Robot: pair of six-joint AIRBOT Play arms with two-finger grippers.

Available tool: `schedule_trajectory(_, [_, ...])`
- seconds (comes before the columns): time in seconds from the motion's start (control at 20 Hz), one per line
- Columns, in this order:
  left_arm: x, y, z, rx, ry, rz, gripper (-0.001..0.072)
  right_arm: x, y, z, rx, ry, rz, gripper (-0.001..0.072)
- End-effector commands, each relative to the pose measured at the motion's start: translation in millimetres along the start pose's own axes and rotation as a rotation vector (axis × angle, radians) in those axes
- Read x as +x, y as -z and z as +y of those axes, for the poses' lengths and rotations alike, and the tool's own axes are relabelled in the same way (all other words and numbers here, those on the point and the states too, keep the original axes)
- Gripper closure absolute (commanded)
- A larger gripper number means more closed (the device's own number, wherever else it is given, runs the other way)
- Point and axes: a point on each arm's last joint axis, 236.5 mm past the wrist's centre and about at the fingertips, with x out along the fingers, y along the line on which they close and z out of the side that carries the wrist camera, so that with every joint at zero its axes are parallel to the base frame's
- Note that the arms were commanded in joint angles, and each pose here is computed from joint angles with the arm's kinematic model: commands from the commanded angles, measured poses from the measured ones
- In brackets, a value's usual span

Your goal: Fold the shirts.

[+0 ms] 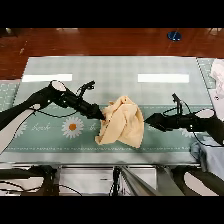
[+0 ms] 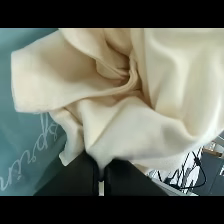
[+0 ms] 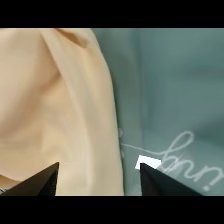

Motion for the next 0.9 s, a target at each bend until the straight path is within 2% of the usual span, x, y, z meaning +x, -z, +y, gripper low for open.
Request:
schedule_trajectory(0.0, [-0.6,1.1,-1.0,0.003,0.004,0.005,0.0683,23.4,0.2,2.1,0.107,-0.068,0.03,0.0182])
schedule_trajectory(0.1, [-0.7,1.0,-0.9,0.003,0.004,0.004,0.0683,44.8,19.2,7.8,0.061,-0.056,0.097,0.0185])
schedule_trajectory(0.15, [-0.7,1.0,-0.9,0.003,0.004,0.004,0.0683,54.0,27.2,9.0,0.032,-0.036,0.117,0.0285])
schedule_trajectory(0.25, [-3.1,-2.0,-3.0,0.023,0.003,-0.002,0.0684,64.1,31.3,17.7,0.003,-0.031,0.112,0.0693])
schedule_trajectory(0.4, [-38.6,-26.5,-22.5,0.097,-0.008,-0.104,0.0687,39.3,17.5,69.4,-0.127,-0.168,0.072,0.0688])
schedule_trajectory(0.55, [-127.7,-51.0,-65.4,0.241,-0.05,-0.297,0.0686,-42.0,-31.1,141.8,-0.302,-0.265,-0.179,0.0688])
schedule_trajectory(0.7, [-241.8,-47.7,-114.2,0.358,-0.179,-0.557,0.0687,-167.0,-69.7,202.8,-0.431,-0.241,-0.546,0.0689])
schedule_trajectory(0.85, [-330.1,-13.7,-173.6,0.425,-0.318,-0.827,0.0687,-265.1,-57.2,242.0,-0.523,-0.162,-0.778,0.0689])
